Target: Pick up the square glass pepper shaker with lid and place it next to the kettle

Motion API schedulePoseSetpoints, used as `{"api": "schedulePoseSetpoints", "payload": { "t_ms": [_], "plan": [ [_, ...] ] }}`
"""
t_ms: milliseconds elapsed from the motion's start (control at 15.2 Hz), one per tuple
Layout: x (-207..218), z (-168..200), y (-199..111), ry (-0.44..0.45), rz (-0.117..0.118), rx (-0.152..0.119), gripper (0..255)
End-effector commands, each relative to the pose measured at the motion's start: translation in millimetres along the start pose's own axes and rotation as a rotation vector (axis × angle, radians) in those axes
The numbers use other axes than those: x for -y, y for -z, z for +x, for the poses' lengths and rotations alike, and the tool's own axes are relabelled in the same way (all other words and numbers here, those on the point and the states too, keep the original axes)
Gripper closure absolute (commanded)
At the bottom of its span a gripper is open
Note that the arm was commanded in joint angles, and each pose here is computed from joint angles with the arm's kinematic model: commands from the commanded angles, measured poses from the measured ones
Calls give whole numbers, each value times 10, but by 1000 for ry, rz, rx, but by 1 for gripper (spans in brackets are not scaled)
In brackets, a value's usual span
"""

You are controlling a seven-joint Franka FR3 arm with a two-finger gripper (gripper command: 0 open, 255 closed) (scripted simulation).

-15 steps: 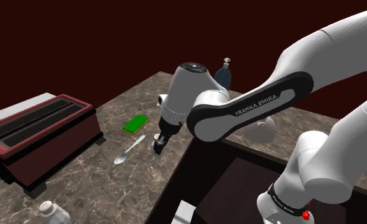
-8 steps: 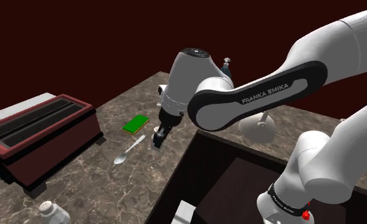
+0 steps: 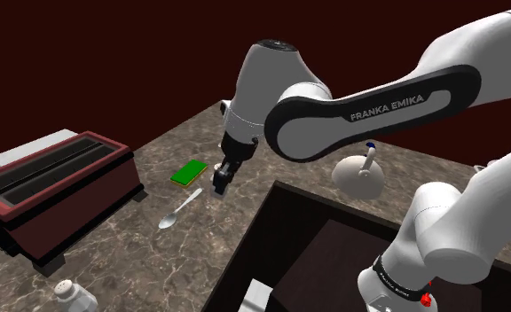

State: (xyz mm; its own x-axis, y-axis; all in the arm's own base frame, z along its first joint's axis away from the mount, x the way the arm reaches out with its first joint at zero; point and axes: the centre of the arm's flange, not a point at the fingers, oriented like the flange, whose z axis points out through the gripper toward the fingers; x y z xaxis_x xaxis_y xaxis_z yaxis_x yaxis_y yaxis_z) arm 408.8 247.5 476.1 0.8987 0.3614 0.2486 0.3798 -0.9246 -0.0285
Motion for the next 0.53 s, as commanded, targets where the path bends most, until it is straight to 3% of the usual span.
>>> {"api": "schedulePoseSetpoints", "payload": {
  "t_ms": [0, 462],
  "plan": [
    [1, 28, 95, 0, 0, 0, 255],
    [12, 120, 453, 0, 0, 0, 255]
  ]
}}
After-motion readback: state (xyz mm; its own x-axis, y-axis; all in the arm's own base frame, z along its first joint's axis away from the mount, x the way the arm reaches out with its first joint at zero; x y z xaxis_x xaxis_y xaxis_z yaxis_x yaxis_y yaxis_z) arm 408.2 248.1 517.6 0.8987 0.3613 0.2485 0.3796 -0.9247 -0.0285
